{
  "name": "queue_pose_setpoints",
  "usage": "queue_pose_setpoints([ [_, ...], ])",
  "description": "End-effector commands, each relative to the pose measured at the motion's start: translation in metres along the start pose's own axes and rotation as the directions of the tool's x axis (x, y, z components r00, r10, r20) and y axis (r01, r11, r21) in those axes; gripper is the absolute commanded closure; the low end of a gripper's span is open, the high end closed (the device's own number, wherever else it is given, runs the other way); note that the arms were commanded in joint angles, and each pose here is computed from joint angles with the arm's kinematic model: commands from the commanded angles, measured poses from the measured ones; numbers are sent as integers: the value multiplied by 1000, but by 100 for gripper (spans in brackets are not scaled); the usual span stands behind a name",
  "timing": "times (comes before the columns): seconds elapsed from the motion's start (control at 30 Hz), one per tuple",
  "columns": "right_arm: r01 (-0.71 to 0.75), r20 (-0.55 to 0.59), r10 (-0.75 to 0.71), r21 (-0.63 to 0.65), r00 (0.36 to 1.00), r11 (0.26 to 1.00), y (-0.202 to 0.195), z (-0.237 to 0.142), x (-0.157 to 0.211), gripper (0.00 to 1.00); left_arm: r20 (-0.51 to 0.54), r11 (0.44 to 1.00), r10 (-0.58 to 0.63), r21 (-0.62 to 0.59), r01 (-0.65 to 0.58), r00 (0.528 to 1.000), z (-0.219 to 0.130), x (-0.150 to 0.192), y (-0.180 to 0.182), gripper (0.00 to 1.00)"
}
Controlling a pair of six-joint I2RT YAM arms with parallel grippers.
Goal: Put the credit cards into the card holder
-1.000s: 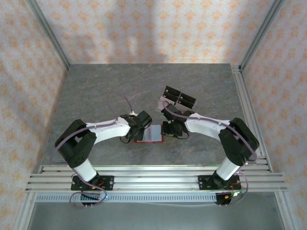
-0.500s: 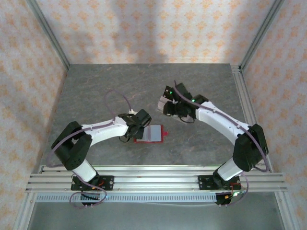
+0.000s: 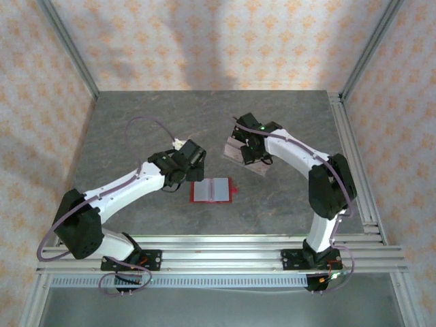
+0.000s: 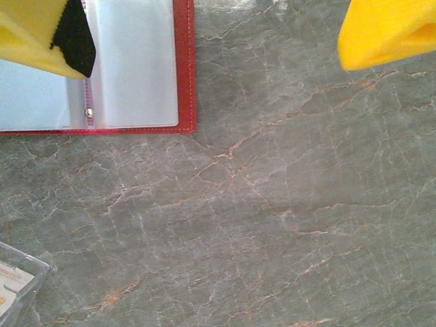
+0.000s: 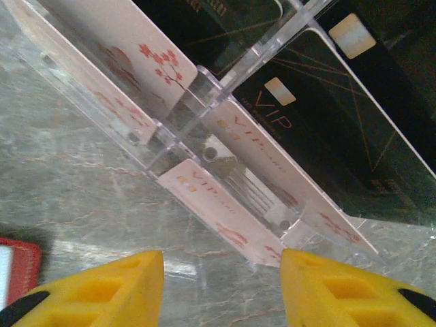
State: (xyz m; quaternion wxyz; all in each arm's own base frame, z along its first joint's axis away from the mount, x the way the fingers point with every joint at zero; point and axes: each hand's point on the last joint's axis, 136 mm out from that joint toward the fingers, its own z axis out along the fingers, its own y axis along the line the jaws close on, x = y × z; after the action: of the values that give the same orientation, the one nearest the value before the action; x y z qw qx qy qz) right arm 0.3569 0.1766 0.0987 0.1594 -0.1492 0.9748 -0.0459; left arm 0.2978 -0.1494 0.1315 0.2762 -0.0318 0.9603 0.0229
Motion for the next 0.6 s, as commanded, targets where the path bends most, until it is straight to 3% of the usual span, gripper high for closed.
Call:
queue_pose_setpoints([
  [0.0, 48, -11, -47, 71, 999, 996, -13, 1, -4, 53, -8, 1000, -26, -16, 26, 1000, -7, 2, 9, 6],
  [0.57, 50, -86, -41, 107, 995, 993, -13, 38, 14, 56, -12, 999, -46, -13, 46, 999, -5, 3, 11, 6],
])
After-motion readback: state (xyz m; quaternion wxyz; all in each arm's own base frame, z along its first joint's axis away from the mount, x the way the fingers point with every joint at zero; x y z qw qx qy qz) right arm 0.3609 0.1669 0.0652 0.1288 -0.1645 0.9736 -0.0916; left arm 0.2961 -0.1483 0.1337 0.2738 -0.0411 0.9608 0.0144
